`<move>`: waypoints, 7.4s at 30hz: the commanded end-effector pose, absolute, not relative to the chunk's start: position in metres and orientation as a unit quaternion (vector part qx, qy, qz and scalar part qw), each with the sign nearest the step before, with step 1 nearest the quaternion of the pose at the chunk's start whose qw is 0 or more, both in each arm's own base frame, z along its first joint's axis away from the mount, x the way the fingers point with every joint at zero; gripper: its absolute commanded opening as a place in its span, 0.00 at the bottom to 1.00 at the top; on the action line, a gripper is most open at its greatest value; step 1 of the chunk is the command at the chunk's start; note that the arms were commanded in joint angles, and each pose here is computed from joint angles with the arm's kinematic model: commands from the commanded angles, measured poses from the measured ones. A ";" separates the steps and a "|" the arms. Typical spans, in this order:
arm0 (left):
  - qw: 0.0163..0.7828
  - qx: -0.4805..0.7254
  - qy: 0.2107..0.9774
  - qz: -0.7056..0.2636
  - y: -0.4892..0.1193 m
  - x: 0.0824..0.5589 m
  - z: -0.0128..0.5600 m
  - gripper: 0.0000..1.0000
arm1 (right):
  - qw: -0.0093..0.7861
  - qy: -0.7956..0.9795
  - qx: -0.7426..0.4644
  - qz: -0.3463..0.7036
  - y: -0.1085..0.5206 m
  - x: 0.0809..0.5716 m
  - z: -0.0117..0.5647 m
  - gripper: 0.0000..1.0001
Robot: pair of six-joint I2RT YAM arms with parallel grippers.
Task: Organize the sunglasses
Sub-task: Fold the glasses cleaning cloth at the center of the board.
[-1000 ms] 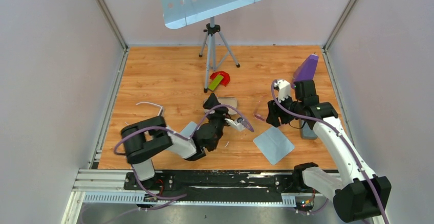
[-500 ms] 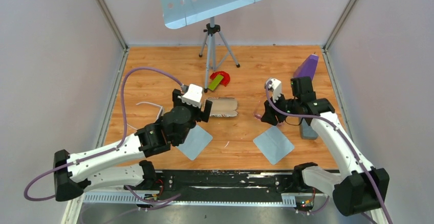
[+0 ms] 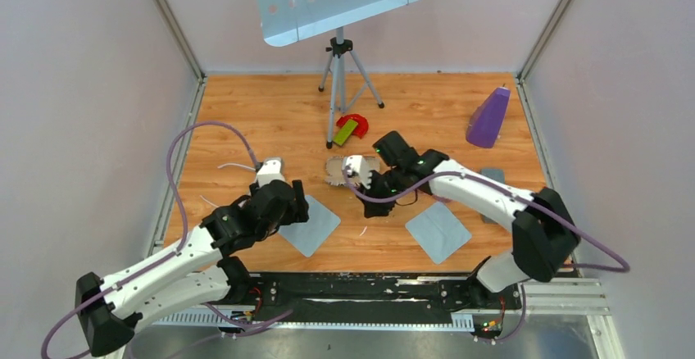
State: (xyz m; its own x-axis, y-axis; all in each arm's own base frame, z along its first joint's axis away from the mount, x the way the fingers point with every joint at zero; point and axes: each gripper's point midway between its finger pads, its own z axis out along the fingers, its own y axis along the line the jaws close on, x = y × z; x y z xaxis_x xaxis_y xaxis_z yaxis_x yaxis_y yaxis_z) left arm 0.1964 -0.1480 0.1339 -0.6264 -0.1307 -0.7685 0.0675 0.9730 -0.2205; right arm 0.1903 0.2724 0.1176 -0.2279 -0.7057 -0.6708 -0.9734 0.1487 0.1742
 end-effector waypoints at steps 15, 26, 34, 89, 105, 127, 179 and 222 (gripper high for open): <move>0.349 -0.189 0.909 -0.130 -0.108 0.192 0.070 0.79 | 0.179 0.702 -0.633 0.272 0.387 0.204 0.037 0.32; 0.355 -0.236 0.896 -0.123 -0.085 0.204 0.067 0.77 | 0.142 0.736 -0.614 0.249 0.379 0.205 0.014 0.31; 0.376 -0.222 0.893 -0.106 -0.078 0.211 0.081 0.78 | 0.104 0.751 -0.612 0.225 0.338 0.182 0.002 0.31; 0.237 0.014 0.966 -0.098 -0.144 0.222 0.023 0.47 | 0.200 0.810 -0.491 0.250 0.318 0.255 0.042 0.54; 0.245 0.015 0.966 -0.078 -0.141 0.220 0.014 0.41 | 0.177 0.819 -0.504 0.209 0.325 0.249 0.015 0.42; 0.192 0.024 0.979 -0.059 -0.138 0.205 -0.007 0.34 | 0.140 0.820 -0.525 0.181 0.320 0.233 -0.013 0.28; 0.186 0.065 0.980 -0.041 -0.135 0.182 -0.016 0.02 | 0.152 0.799 -0.538 0.221 0.331 0.221 0.013 0.00; 0.351 0.066 0.923 -0.145 -0.157 0.211 0.060 0.00 | 0.269 0.741 -0.557 0.262 0.336 0.240 0.087 0.00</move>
